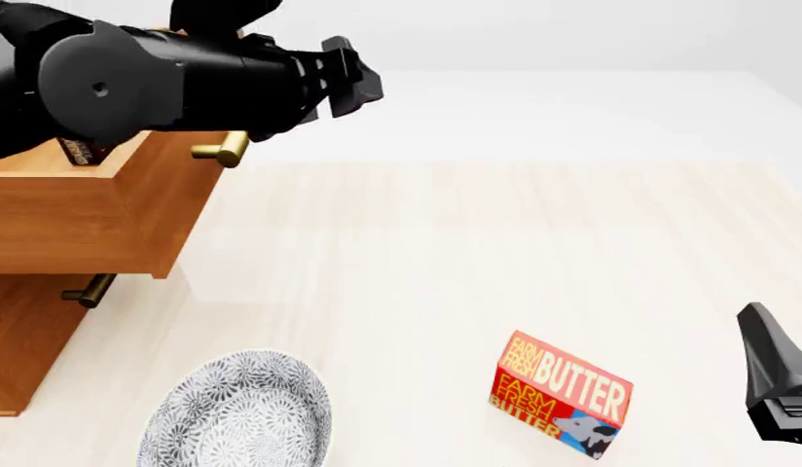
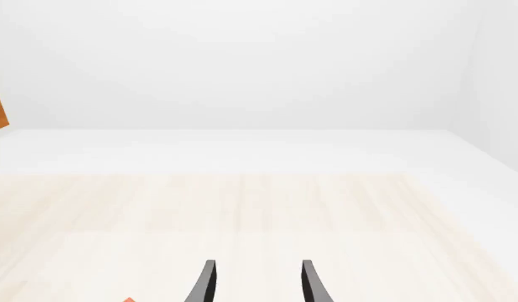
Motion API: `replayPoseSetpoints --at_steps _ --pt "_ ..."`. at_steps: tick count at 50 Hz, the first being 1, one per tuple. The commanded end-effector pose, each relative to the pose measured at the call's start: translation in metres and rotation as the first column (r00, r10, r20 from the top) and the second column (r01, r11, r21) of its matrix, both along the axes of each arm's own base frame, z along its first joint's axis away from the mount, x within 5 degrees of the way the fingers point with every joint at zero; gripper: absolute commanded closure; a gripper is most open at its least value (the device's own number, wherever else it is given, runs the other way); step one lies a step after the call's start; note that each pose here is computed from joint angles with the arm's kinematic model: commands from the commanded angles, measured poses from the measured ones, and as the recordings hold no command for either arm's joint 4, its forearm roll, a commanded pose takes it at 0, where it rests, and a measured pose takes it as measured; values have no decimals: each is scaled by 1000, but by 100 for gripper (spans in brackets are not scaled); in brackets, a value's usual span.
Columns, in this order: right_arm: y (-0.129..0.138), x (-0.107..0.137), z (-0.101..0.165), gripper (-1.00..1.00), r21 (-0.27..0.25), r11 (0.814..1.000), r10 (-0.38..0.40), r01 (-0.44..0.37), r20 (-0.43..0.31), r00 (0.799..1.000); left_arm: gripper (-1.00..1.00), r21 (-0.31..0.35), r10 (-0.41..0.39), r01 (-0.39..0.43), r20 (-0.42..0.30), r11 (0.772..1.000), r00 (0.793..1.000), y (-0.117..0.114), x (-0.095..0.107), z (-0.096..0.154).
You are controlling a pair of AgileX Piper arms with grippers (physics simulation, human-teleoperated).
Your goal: Put the chocolate pudding in the top drawer of the cabinet and close it.
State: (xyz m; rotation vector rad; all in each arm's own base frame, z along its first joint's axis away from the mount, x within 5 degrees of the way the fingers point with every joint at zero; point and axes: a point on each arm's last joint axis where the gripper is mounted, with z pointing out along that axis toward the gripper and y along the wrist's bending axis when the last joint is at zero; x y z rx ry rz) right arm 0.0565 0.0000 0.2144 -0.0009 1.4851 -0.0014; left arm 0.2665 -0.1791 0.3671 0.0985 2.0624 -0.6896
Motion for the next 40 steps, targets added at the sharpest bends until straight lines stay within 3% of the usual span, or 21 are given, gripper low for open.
replayPoseSetpoints --at_steps 1,26,40 --pt "0 0 0 -100 0 1000 0 0 0 1000 -100 -6 29 -29 -5 1000 1000 7 5 -3" --pt "0 0 0 -100 0 1000 0 0 0 1000 -100 3 114 -114 -32 993 993 29 19 -25" --pt "0 0 0 -100 0 1000 0 0 0 1000 -100 37 128 -127 -21 991 992 37 24 -22"
